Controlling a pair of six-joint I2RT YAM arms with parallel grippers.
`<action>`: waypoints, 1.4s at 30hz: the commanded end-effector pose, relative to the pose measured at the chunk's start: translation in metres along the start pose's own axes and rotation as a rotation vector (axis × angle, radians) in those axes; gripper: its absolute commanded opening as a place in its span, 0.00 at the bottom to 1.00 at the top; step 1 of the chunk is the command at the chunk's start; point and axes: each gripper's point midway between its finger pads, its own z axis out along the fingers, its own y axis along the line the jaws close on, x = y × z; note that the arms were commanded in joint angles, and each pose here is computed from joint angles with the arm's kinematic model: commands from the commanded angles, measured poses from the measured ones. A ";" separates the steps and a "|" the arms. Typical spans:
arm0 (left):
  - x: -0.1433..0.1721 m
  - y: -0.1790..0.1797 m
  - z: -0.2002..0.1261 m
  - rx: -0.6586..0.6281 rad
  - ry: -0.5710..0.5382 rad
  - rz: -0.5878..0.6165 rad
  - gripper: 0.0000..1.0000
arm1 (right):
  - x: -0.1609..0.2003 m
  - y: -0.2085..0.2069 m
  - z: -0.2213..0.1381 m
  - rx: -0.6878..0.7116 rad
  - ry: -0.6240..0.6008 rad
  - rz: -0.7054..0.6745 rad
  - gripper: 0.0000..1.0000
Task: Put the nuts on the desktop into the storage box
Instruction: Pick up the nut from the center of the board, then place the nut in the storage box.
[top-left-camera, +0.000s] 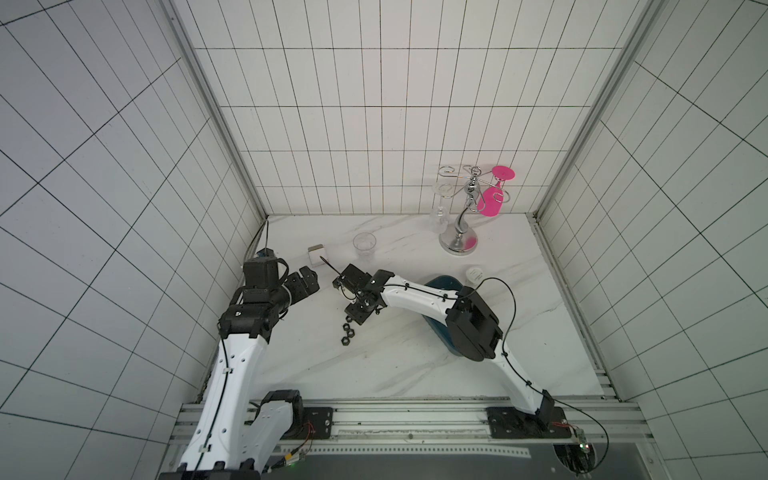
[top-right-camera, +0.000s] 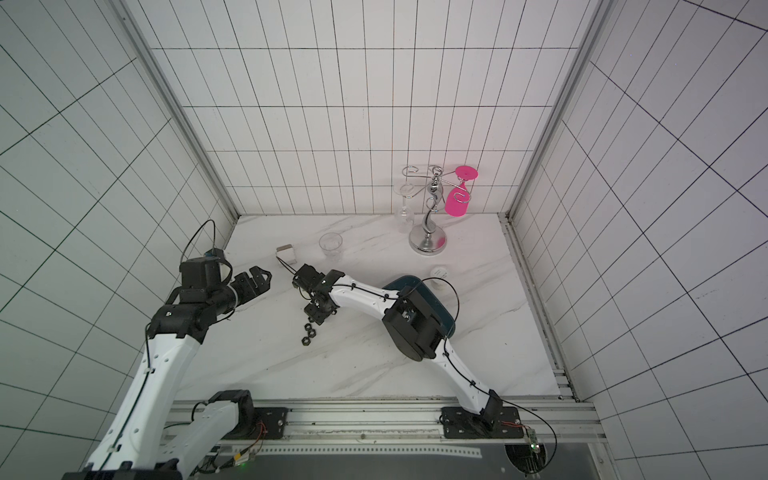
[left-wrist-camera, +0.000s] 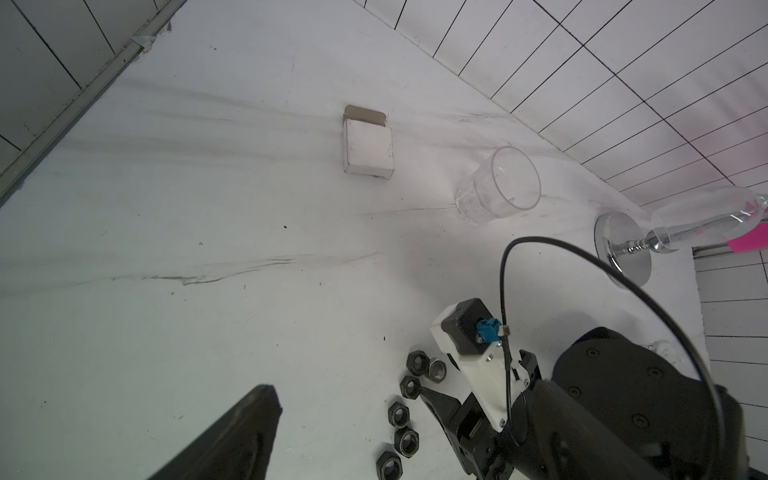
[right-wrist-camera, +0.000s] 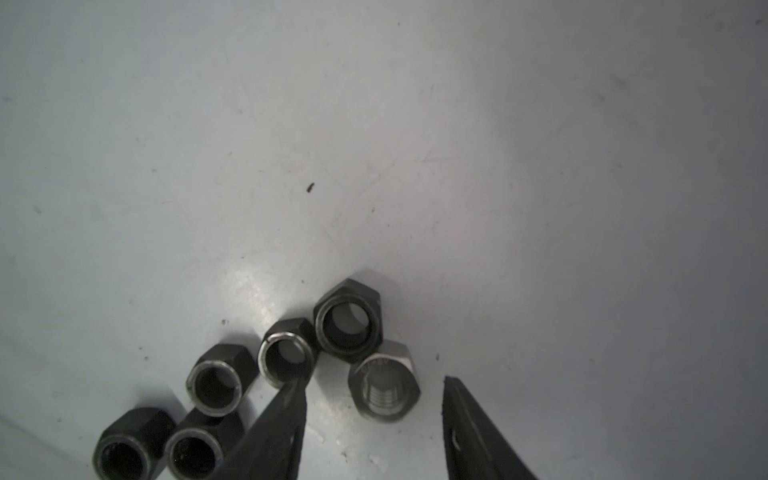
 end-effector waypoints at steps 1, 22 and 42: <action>0.000 0.003 -0.003 0.000 -0.008 0.016 0.99 | 0.013 0.001 0.008 0.019 0.063 -0.023 0.50; -0.006 -0.001 -0.012 0.012 -0.023 0.020 0.99 | -0.006 -0.015 -0.072 -0.017 -0.148 0.085 0.16; -0.009 -0.009 0.001 0.052 -0.005 -0.005 0.98 | 0.174 -0.148 -0.158 0.199 -0.118 0.522 0.15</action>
